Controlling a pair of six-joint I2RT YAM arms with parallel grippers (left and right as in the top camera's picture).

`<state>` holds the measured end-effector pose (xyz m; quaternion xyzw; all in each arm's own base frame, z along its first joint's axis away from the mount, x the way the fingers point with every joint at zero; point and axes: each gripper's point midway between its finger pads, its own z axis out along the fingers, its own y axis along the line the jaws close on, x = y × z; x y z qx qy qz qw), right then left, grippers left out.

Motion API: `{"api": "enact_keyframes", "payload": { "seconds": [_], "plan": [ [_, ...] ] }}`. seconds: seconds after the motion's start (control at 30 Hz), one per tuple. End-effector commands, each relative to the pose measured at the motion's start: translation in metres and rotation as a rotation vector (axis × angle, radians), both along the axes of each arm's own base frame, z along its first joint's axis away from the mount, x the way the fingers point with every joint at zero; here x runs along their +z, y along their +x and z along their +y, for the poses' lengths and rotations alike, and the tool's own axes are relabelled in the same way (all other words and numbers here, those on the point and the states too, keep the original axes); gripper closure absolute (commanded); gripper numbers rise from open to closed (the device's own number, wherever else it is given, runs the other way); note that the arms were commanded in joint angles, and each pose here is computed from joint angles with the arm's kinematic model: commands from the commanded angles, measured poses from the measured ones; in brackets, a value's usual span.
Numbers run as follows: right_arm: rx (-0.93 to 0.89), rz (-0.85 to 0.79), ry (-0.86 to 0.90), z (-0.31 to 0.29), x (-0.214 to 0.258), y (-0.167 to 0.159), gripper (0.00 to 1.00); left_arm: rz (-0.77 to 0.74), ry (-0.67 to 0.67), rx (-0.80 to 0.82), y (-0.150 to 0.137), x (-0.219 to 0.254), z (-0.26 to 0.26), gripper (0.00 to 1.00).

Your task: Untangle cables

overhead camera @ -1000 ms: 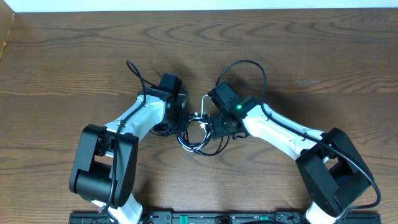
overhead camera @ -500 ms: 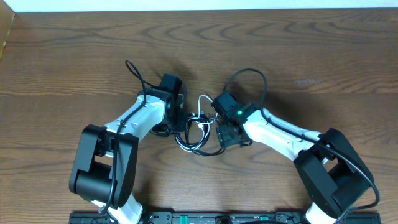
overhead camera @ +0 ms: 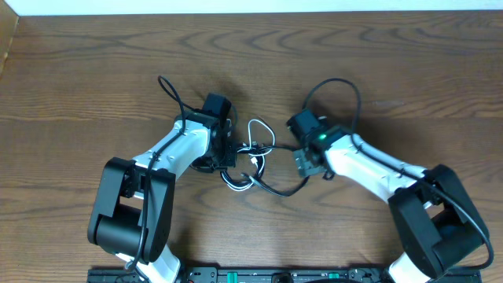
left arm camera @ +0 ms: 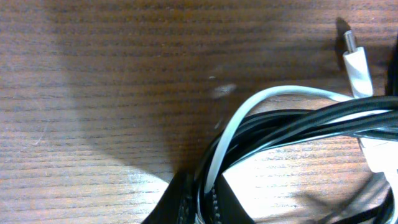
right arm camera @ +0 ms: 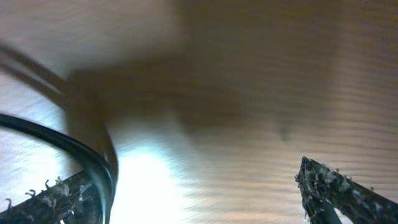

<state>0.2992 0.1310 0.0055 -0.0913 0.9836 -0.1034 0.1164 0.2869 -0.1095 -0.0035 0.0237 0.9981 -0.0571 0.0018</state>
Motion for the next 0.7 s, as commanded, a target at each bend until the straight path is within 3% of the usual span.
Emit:
{"api": "enact_keyframes", "payload": {
  "seconds": [0.0,0.07,0.33,0.67],
  "plan": [
    [-0.061,0.079,-0.154,-0.053,-0.025,-0.014,0.07,0.007,0.077,0.021,-0.002,-0.007,0.015,0.92],
    [-0.152,0.074,-0.135,-0.068,-0.026,-0.01,0.08,0.006,0.077,0.021,-0.002,-0.007,0.015,0.92],
    [-0.16,0.1,0.064,-0.041,-0.034,-0.004,0.06,0.006,0.074,0.021,-0.002,-0.006,0.015,0.92],
    [0.094,0.213,0.296,0.007,-0.036,-0.017,0.01,0.005,0.067,0.021,-0.001,-0.005,0.014,0.92]
  ]
}}
